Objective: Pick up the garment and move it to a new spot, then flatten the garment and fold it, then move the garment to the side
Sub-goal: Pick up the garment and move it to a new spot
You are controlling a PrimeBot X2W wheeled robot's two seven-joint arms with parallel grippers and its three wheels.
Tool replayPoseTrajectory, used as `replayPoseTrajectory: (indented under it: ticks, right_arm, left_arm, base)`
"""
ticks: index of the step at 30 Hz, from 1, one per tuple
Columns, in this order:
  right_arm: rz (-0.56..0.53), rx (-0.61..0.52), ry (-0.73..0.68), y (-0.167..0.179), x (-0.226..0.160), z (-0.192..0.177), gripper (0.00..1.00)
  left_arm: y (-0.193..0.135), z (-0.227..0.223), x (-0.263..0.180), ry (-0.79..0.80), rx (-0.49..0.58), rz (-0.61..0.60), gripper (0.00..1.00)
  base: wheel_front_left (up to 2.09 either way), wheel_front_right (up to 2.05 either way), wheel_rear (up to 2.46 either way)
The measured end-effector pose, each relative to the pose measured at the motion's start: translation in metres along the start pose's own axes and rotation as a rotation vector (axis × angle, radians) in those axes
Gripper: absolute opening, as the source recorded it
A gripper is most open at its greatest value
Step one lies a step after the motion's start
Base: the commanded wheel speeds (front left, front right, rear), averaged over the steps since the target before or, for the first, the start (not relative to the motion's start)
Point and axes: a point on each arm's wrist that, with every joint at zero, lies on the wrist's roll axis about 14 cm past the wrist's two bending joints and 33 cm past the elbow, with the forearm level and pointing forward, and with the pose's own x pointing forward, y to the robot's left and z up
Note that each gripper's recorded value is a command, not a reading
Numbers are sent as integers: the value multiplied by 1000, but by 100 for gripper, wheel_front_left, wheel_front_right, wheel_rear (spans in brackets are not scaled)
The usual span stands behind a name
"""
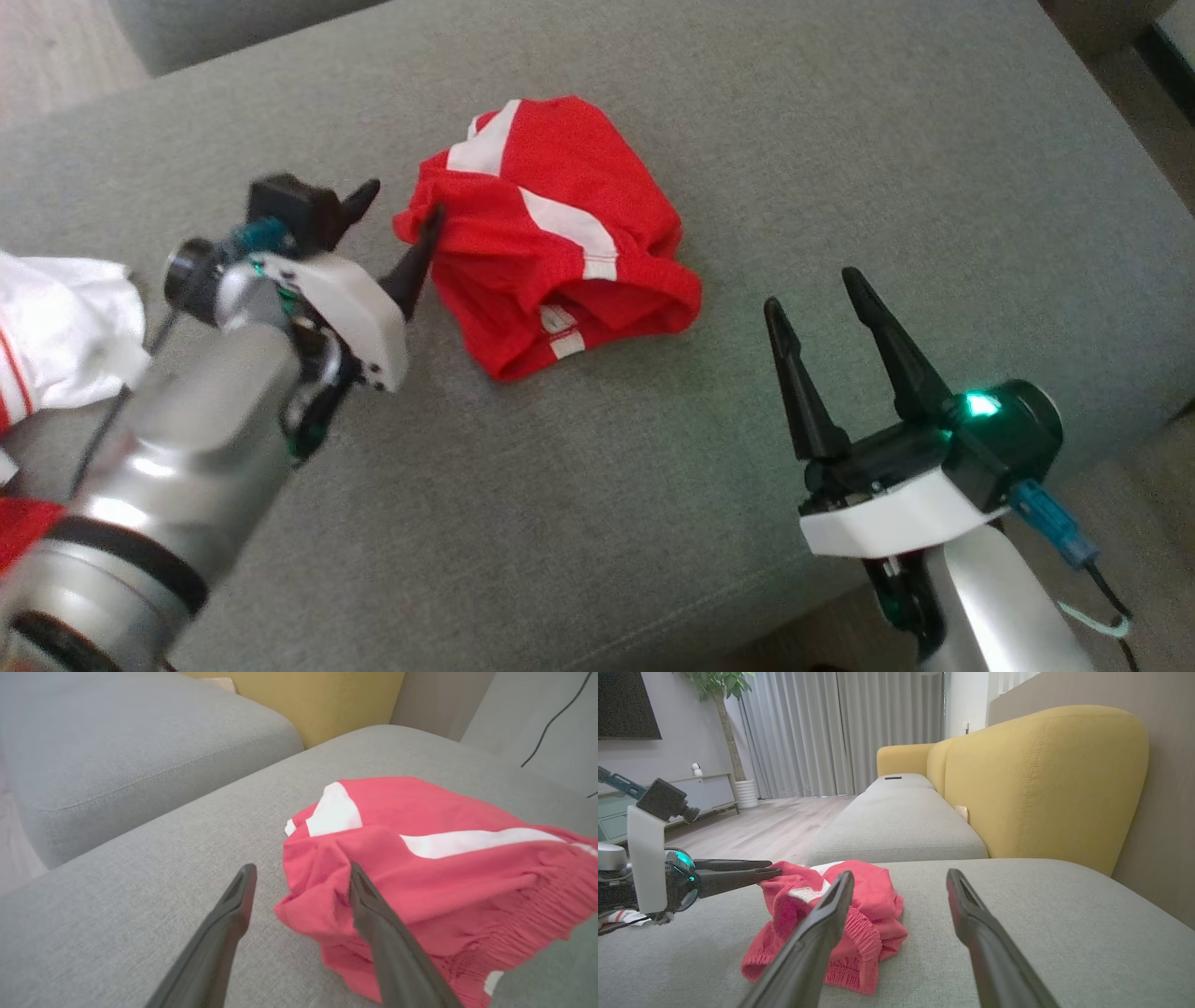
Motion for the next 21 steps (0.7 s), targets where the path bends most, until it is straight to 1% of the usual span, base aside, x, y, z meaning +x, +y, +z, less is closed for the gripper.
replayPoseTrajectory:
  ticks: [3, 5, 7, 9, 13, 16, 18, 21]
  right_arm:
    - [4, 11, 6, 2, -3, -3, 100]
    - [12, 21, 20, 6, -7, -8, 100]
    - [29, 25, 32, 13, -11, -12, 100]
    - [52, 28, 42, 22, -16, -16, 100]
    - [105, 40, 36, 40, -21, -15, 100]
    - [136, 37, 24, 48, -19, -12, 100]
    - [156, 31, 3, 53, -15, -6, 100]
    - [187, 22, -23, 63, -14, 2, 100]
  left_arm:
    - [-2, 4, -8, -42, -1, 72, 100]
    - [-7, 24, -18, -124, -22, 118, 100]
    - [-5, 39, -38, -197, -42, 188, 100]
    - [-2, 38, -66, -233, -67, 270, 100]
    - [4, 9, -132, -238, -115, 459, 100]
    - [14, 6, -180, -290, -148, 610, 100]
    - [16, 12, -207, -338, -145, 678, 100]
    - [10, 23, -239, -408, -127, 733, 100]
  base:
    - [0, 0, 0]
    - [0, 0, 0]
    - [0, 0, 0]
    - [0, 0, 0]
    - [0, 0, 0]
    - [0, 0, 0]
    - [0, 0, 0]
    - [0, 0, 0]
